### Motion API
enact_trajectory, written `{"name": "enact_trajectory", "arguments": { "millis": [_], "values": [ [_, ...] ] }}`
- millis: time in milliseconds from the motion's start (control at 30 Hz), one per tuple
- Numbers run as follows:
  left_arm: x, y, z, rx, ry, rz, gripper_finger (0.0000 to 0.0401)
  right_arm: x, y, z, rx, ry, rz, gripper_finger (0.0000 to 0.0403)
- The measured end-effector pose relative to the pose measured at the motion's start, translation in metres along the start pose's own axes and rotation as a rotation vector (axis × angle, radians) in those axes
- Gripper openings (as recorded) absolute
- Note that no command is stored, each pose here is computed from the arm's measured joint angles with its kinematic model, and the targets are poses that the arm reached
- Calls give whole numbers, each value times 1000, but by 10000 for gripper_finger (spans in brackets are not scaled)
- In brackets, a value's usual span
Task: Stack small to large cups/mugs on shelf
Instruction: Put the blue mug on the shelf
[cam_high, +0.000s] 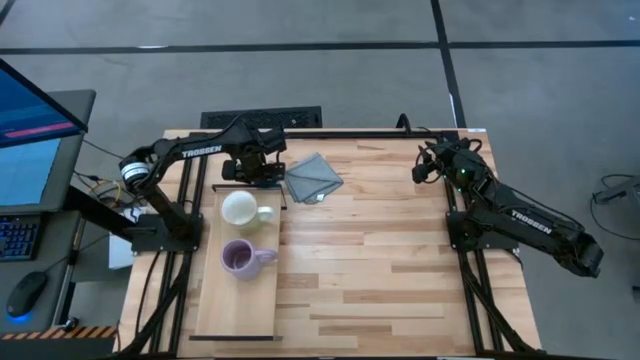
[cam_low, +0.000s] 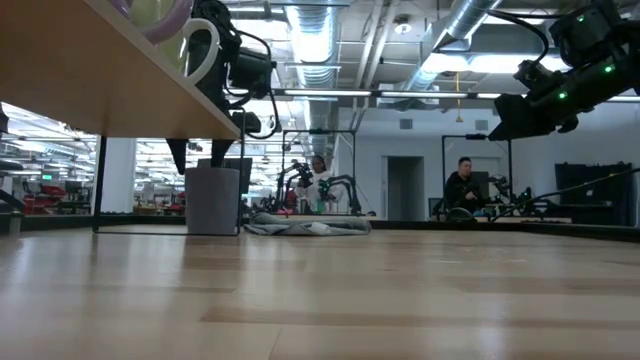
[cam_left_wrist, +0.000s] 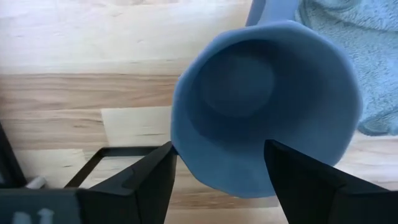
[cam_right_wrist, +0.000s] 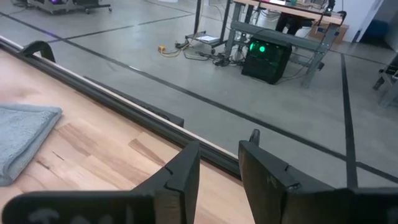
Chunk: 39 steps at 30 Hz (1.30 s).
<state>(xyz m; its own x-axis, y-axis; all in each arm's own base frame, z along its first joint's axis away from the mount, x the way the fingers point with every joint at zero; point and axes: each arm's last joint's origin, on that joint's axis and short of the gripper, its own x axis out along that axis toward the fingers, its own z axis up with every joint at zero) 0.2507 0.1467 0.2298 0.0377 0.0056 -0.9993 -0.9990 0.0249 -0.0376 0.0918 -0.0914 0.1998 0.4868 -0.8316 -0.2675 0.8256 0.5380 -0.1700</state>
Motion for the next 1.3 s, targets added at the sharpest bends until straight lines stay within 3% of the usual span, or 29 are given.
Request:
{"name": "enact_trajectory", "arguments": {
  "millis": [333,833,1067,1300],
  "values": [
    [0,0,0,-30,2,-4,234,0,0,0,0,0,0,134],
    [8,9,-1,-50,-29,94,234,0,0,0,0,0,0,134],
    [15,8,1,-54,-31,48,234,0,0,0,0,-1,0,134],
    [15,12,6,-53,-42,58,208,0,0,0,0,-1,0,134]
  ]
}}
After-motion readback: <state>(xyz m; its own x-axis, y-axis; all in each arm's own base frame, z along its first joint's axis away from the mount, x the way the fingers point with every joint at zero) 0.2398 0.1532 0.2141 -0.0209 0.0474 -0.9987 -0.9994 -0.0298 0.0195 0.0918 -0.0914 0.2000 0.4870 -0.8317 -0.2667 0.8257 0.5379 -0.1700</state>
